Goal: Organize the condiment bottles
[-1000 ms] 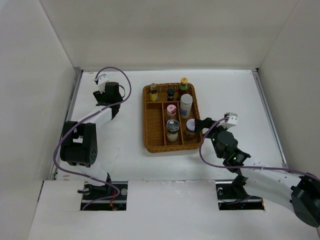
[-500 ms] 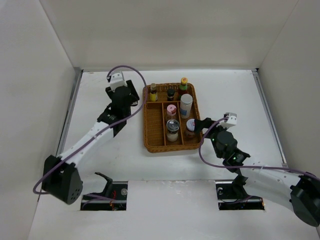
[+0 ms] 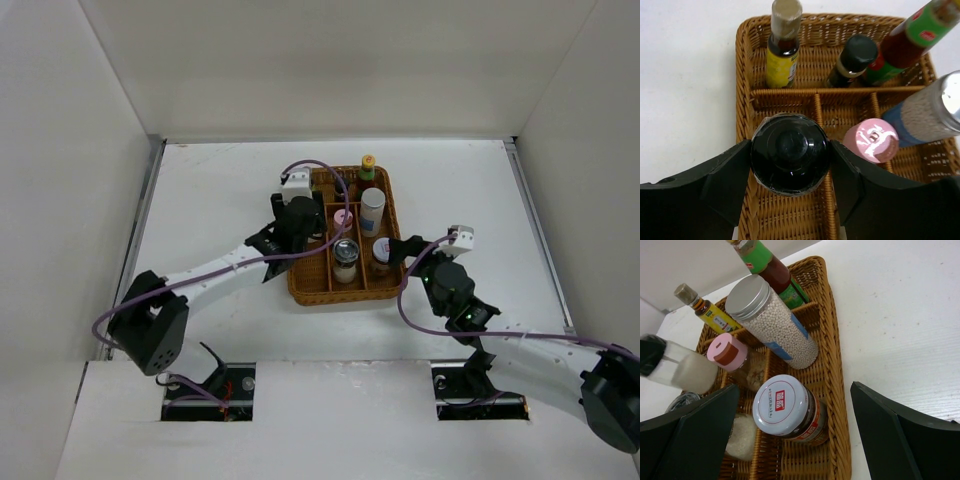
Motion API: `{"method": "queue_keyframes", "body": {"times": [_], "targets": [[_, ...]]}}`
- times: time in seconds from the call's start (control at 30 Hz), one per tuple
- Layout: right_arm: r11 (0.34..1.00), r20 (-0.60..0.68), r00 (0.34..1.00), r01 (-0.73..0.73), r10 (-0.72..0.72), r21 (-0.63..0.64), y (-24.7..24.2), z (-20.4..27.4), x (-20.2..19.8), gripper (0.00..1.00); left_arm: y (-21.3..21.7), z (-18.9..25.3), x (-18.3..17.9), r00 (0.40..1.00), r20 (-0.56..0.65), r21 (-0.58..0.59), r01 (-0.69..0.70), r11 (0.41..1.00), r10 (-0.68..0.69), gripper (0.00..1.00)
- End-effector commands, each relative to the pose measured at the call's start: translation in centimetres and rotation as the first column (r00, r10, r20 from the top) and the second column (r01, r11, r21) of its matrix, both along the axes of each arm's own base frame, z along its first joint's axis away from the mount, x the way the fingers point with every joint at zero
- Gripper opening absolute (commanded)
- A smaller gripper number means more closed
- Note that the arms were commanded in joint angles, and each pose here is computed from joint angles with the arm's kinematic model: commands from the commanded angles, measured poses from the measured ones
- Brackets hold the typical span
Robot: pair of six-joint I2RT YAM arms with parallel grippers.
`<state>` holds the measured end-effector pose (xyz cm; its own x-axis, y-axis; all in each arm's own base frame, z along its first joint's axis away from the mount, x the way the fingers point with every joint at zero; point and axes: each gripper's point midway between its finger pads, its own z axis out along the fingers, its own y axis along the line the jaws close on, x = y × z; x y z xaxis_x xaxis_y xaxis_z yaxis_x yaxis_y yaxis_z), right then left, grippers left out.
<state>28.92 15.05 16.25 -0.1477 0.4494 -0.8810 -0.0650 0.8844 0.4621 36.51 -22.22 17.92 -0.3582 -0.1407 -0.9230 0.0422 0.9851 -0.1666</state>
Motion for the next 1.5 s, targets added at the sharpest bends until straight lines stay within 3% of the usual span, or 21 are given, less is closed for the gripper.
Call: {"method": "queue_keyframes", "body": {"times": [0.0, 0.23, 0.37, 0.43, 0.57, 0.83, 0.93, 1.1, 1.27, 1.47], "targets": [[0.998, 0.068, 0.997, 0.026, -0.029, 0.053, -0.2, 2.7, 0.5, 1.0, 0.2, 2.7, 2.0, 0.993, 0.101, -0.098, -0.055, 0.994, 0.065, 0.39], [0.998, 0.058, 0.998, 0.034, -0.037, 0.046, -0.3, 2.3, 0.6, 1.0, -0.9, -2.8, 3.4, 0.997, 0.051, -0.083, -0.053, 0.995, 0.058, 0.41], [0.997, 0.07, 0.996, 0.052, -0.055, 0.053, -0.8, 2.6, 0.5, 1.0, -1.0, -3.5, 3.5, 0.997, 0.047, -0.076, -0.056, 0.996, 0.06, 0.52], [0.996, 0.077, 0.995, 0.061, -0.066, 0.067, -1.1, 2.7, 0.4, 1.0, -0.6, -3.0, 3.4, 0.996, 0.056, -0.084, -0.063, 0.995, 0.068, 0.63], [0.995, 0.082, 0.993, 0.077, -0.083, 0.07, -1.5, 2.8, 0.3, 1.0, 0.3, -0.1, 2.6, 0.99, 0.112, -0.126, -0.067, 0.99, 0.081, 1.0], [0.988, 0.084, 0.986, 0.136, -0.142, 0.07, -2.6, 2.7, 0.5, 1.0, 4.3, 7.0, -0.1, 0.964, 0.241, -0.204, -0.061, 0.977, 0.111, 1.0], [0.987, 0.087, 0.984, 0.148, -0.153, 0.067, -2.9, 2.9, 0.4, 1.0, 7.1, 7.5, -1.2, 0.952, 0.261, -0.244, -0.097, 0.965, 0.161, 1.0], [0.982, 0.091, 0.979, 0.175, -0.181, 0.072, -3.8, 3.2, 0.2, 1.0, 11.5, 2.7, -2.6, 0.954, 0.155, -0.258, -0.212, 0.942, 0.257, 1.0], [0.97, 0.093, 0.968, 0.227, -0.235, 0.089, -5.4, 4.0, -0.1, 1.0, 17.9, -5.4, -4.9, 0.898, -0.074, -0.277, -0.437, 0.856, 0.435, 1.0], [0.961, 0.058, 0.963, 0.256, -0.263, 0.108, -6.2, 4.2, -0.6, 1.0, 19.8, -9.1, -6.2, 0.877, -0.234, -0.335, -0.478, 0.812, 0.42, 1.0]]}}
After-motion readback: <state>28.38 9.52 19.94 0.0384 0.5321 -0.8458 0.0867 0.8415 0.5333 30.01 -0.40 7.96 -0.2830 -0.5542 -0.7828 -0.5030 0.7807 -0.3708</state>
